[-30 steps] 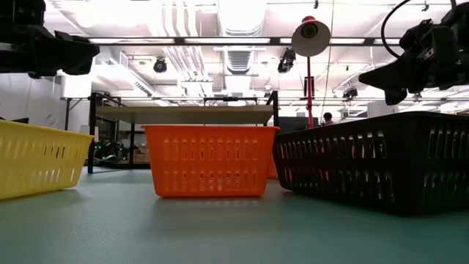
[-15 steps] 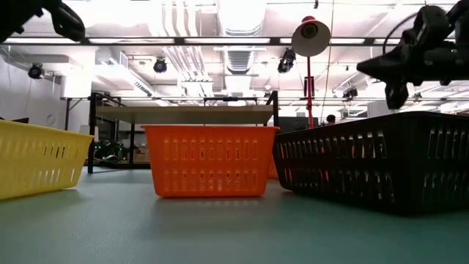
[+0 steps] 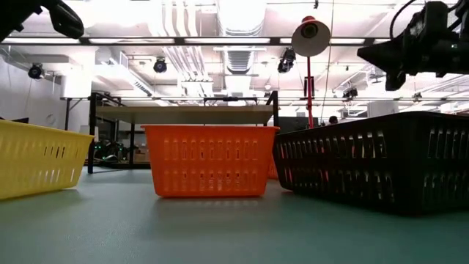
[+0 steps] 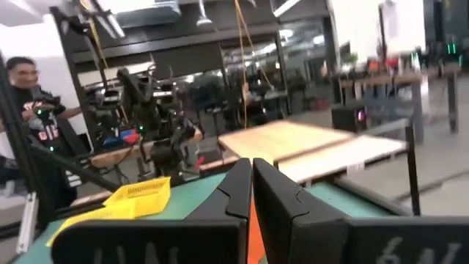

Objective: Stack baskets on shelf by color
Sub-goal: Put the bottom right yellow bin on the shelf

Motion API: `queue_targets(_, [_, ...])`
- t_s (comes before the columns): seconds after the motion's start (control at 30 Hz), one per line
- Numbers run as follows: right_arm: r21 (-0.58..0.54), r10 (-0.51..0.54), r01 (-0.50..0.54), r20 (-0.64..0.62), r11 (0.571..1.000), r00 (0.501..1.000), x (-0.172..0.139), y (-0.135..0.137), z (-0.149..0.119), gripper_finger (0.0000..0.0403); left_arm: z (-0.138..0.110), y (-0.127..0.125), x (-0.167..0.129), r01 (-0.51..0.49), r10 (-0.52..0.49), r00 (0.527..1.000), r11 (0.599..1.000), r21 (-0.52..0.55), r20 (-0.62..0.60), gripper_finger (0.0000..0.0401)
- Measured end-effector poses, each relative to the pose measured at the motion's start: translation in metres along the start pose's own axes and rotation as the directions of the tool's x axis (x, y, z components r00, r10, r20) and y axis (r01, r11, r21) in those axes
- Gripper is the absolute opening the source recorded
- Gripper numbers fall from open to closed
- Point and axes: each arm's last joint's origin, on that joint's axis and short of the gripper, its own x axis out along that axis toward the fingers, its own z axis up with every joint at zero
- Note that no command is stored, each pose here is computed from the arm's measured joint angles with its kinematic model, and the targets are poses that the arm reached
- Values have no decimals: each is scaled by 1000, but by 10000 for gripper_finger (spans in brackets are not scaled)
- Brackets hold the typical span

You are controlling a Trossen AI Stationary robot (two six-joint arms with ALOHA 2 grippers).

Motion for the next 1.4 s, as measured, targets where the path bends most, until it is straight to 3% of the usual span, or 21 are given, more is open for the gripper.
queue_targets(0.1, [-65,49,-45,52,997,997,0,2,5,9,3,2,0,-86,84,996,994,67,37,0])
queue_targets(0.3, [-196,197,-159,195,968,961,-3,9,21,9,0,5,8,-231,233,972,970,73,-25,0])
queue_targets(0.67, [-408,260,-121,304,905,917,-2,13,32,9,-17,2,50,-294,294,930,955,36,-221,0])
queue_targets(0.77, [-442,275,-110,329,890,903,1,14,34,9,-23,0,67,-301,305,914,952,59,-267,0])
queue_targets(0.9, [-457,299,-126,330,881,896,6,14,34,9,-32,-2,99,-379,397,865,918,120,-308,0])
queue_targets(1.1, [-459,291,-127,308,879,906,10,13,31,9,-48,-10,149,-378,402,820,915,141,-407,0])
queue_targets(1.3, [-450,291,-130,309,883,906,11,13,31,9,-75,-20,182,-369,409,682,908,197,-607,0])
queue_targets(1.4, [-450,289,-128,309,884,906,11,13,31,9,-78,-29,192,-395,407,558,897,200,-723,0])
